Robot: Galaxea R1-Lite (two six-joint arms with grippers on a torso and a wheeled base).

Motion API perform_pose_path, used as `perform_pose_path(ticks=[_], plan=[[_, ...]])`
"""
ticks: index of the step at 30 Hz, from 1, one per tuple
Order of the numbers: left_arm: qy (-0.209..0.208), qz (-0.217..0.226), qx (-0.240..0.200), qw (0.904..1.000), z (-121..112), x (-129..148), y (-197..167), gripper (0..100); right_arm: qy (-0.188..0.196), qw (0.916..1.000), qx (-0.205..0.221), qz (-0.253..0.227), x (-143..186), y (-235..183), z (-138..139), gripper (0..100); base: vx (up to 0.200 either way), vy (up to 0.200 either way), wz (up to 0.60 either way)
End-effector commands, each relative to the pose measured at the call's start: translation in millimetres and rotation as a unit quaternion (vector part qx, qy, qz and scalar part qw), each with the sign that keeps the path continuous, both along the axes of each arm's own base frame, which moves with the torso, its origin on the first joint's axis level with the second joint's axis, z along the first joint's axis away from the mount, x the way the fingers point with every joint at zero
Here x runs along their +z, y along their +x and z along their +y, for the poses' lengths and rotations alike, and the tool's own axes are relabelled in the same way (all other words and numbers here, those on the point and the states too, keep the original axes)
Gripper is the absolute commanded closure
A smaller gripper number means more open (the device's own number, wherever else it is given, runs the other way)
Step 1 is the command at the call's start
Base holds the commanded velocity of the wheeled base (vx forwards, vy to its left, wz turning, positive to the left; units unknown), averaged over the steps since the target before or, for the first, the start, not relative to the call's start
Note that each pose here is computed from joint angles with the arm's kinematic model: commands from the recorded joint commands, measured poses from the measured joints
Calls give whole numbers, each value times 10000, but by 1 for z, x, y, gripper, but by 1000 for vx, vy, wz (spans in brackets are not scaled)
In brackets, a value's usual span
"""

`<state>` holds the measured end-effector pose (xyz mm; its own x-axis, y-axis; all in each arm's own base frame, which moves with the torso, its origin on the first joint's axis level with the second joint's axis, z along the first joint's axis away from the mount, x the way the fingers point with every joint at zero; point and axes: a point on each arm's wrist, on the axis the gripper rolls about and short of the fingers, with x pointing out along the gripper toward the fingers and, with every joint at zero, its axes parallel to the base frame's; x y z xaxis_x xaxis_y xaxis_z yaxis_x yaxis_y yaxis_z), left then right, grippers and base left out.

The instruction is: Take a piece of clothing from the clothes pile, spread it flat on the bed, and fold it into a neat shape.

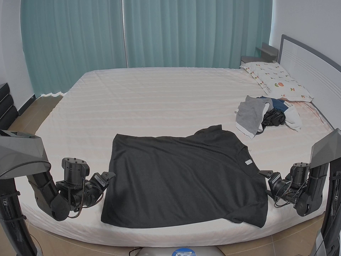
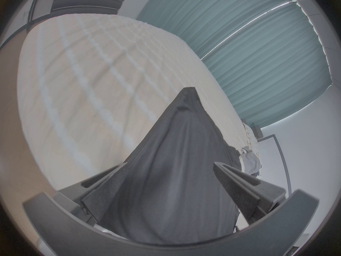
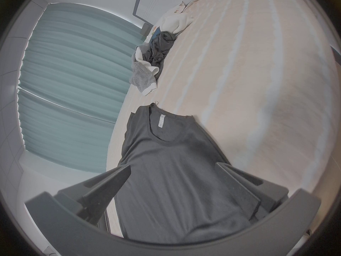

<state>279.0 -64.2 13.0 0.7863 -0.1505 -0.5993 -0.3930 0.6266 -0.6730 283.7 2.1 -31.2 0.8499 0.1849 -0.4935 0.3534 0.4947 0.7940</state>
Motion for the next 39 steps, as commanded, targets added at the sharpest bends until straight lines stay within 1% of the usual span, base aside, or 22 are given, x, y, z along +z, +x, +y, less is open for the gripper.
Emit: perform_pose_path(ticks=[1, 3, 4, 8, 11, 13, 15, 17, 19, 21, 25, 27, 28, 29, 30, 35, 36, 39], plan=[[33, 227, -44, 9997, 1, -8, -8, 0, -19, 10000, -25, -14, 3, -4, -2, 0, 0, 0, 0], [127, 482, -59, 9987, 1, -21, -11, 0, -28, 10000, -33, -17, 4, -5, -3, 0, 0, 0, 0], [141, 518, -61, 9985, 1, -24, -11, 0, -36, 10000, -47, -17, 4, -5, -3, 0, 0, 0, 0], [179, 557, -80, 9983, 1, -29, -15, 0, -126, 9999, -8, 18, 3, -8, -4, 0, 0, 0, 0], [281, 560, -161, 9979, 2, -32, -19, 0, -215, 9998, 27, 8, 3, -8, -4, 0, 0, 0, 0], [569, 691, -372, 9953, 3, -41, -25, 0, -242, 9997, 33, 19, 3, -9, -4, 0, 0, 0, 0], [686, 758, -491, 9935, 0, -46, -26, 0, -255, 9997, 41, 17, 3, -9, -4, 0, 0, 0, 0], [715, 806, -532, 9928, -2, -49, -26, 0, -313, 9995, 68, 20, 2, -9, -4, 0, 0, 0, 0], [724, 811, -549, 9926, -3, -50, -26, 0, -363, 9993, 108, 47, 2, -11, -4, 0, 0, 0, 0], [730, 791, -599, 9924, -5, -50, -26, 0, -522, 9984, 209, 90, 1, -15, -4, 0, 0, 0, 0], [763, 790, -657, 9918, -9, -53, -24, 0, -621, 9977, 263, 109, 0, -16, -4, 0, 0, 0, 0], [893, 786, -716, 9903, -9, -54, -24, 0, -696, 9970, 306, 131, -1, -17, -4, 0, 0, 0, 0], [893, 786, -716, 9903, -9, -54, -24, 0, -696, 9970, 306, 131, -1, -17, -4, 0, 0, 0, 0], [1023, 785, -781, 9886, -9, -56, -23, 0, -752, 9965, 336, 150, -1, -19, -5, 0, 0, 0, 0], [1051, 778, -812, 9881, -11, -58, -22, 0, -766, 9963, 355, 161, -2, -19, -4, 0, 0, 0, 0], [1209, 779, -747, 9868, -15, -63, -20, 0, -783, 9961, 369, 180, -3, -20, -4, 0, 0, 0, 0], [1216, 784, -749, 9866, -16, -63, -20, 100, -783, 9961, 369, 180, -3, -20, -4, 0, 0, 0, 0], [1232, 781, -740, 9865, -16, -62, -21, 100, -897, 9945, 481, 247, -2, -26, -4, 0, 0, 0, 0]])
